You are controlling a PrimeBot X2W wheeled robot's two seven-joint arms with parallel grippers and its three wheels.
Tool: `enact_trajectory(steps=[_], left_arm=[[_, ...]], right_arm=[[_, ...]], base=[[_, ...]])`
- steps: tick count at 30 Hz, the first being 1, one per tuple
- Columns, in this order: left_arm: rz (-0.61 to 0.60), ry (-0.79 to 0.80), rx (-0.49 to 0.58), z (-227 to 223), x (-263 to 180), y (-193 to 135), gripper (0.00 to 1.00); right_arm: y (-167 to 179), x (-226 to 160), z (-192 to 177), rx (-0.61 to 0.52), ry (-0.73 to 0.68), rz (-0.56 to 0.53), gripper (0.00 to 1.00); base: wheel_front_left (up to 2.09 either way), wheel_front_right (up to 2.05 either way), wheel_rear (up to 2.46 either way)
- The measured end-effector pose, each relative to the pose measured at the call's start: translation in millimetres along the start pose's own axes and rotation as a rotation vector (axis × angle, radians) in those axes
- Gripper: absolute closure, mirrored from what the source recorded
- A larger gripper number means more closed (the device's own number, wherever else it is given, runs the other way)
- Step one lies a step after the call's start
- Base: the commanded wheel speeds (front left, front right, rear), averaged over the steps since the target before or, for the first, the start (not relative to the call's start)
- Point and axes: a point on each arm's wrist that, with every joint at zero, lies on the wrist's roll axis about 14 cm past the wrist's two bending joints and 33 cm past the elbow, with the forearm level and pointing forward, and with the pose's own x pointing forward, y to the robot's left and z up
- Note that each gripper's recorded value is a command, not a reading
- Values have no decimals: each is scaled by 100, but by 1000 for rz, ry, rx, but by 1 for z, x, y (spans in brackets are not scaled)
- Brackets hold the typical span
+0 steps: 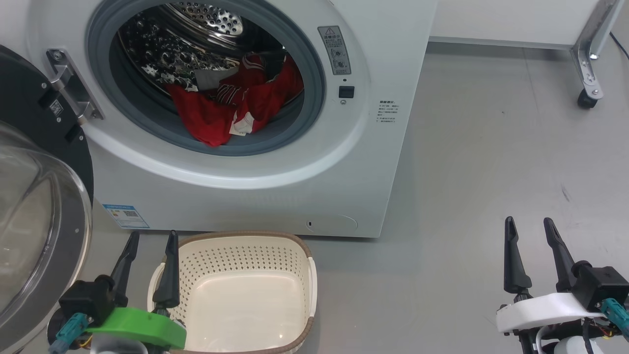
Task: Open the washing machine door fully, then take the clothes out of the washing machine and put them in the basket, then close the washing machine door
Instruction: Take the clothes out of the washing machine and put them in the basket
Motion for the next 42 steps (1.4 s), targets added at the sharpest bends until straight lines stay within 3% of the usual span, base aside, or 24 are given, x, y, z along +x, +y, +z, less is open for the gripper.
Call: enact_trajectory(steps=[42], left_arm=[[-23, 3, 4, -1, 0, -8, 0]], right_arm=[[1, -3, 2, 0, -6, 5, 0]], base=[[19, -19, 0]])
